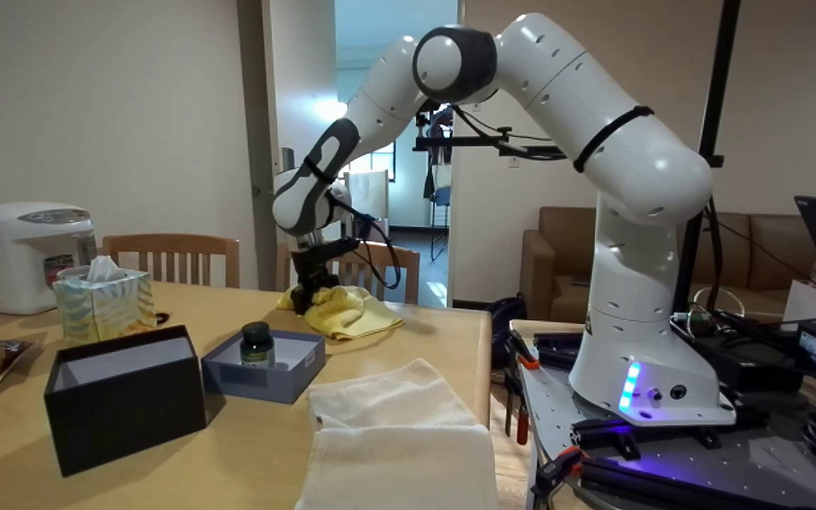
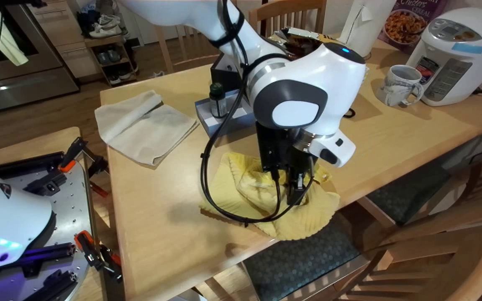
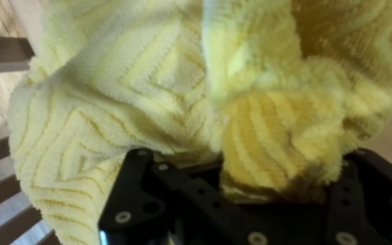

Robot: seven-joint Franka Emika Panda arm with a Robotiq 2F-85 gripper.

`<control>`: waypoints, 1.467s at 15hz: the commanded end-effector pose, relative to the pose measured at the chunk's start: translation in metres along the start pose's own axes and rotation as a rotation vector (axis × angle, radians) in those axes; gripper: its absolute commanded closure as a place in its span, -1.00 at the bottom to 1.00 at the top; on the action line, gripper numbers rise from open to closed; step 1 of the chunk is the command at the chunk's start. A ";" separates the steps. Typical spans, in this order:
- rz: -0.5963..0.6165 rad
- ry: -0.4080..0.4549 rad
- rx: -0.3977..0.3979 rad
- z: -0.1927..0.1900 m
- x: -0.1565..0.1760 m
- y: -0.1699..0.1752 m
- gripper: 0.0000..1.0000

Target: Use the yellow towel to wipe the left part of the table

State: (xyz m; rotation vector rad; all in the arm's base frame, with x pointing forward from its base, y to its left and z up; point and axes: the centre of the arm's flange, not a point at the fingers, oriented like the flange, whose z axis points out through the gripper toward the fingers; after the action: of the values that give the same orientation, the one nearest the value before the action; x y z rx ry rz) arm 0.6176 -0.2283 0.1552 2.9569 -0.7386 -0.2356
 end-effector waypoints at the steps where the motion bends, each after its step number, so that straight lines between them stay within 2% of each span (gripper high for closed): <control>1: 0.019 -0.112 0.034 0.038 -0.077 0.007 1.00; 5: 0.114 -0.188 0.077 0.056 -0.119 0.015 1.00; 10: 0.254 -0.233 0.047 0.075 -0.168 0.037 1.00; 14: 0.394 -0.253 -0.021 0.091 -0.191 0.063 1.00; 18: 0.479 -0.328 -0.010 0.100 -0.211 0.082 1.00; 22: 0.584 -0.348 -0.007 0.107 -0.228 0.094 1.00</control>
State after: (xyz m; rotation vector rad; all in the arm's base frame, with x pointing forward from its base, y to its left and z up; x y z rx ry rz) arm 0.4054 -0.2132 0.1478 2.7027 -1.4784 -0.5524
